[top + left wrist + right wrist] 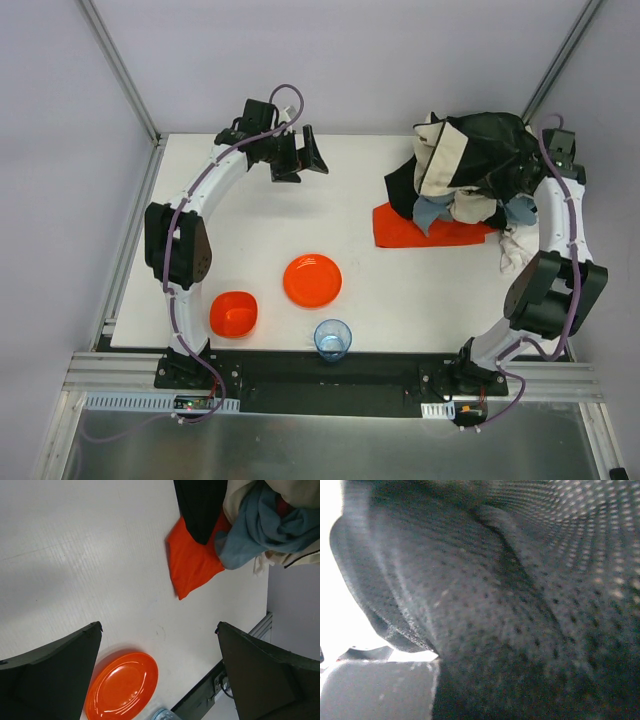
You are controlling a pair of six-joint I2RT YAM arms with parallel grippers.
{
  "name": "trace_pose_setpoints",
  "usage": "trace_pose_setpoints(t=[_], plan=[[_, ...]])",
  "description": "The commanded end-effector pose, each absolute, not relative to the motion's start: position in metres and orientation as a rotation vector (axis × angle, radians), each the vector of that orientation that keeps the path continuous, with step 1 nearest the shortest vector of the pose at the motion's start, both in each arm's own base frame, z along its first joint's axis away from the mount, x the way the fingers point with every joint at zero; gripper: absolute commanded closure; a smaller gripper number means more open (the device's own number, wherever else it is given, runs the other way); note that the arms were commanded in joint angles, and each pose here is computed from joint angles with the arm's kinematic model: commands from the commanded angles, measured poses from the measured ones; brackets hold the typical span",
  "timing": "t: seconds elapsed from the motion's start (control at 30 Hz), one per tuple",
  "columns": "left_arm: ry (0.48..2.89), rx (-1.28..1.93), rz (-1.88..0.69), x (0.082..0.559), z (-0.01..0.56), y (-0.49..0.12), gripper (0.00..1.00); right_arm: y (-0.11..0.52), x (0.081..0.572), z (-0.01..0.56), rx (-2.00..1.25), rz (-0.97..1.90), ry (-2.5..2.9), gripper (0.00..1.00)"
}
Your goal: Pick out a specific cloth from the pile
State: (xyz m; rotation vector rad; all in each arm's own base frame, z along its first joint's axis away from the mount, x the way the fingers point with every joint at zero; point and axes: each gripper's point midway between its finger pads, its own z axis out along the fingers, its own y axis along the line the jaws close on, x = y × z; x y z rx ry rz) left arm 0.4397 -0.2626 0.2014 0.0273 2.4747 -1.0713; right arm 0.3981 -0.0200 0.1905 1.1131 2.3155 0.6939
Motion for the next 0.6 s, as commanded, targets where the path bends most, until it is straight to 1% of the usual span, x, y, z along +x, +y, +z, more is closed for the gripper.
trace_pose_setpoints(t=[0.0,0.13,0.4,0.57], plan=[[2.406,0.064,-1.125,0.439,0.232,-0.275,0.01,-0.024,0.434,0.283,0.875,0.709,2.115,1.0],[2.401,0.074,-1.141,0.437,0.236,-0.28,0.01,-0.034,0.46,0.327,0.818,0.686,2.001,1.0],[2.411,0.079,-1.18,0.43,0.239,-0.298,0.01,-0.059,0.511,0.393,0.761,0.621,1.825,1.0],[2.437,0.073,-1.208,0.422,0.237,-0.317,0.01,-0.092,0.54,0.407,0.798,0.48,1.726,1.0]])
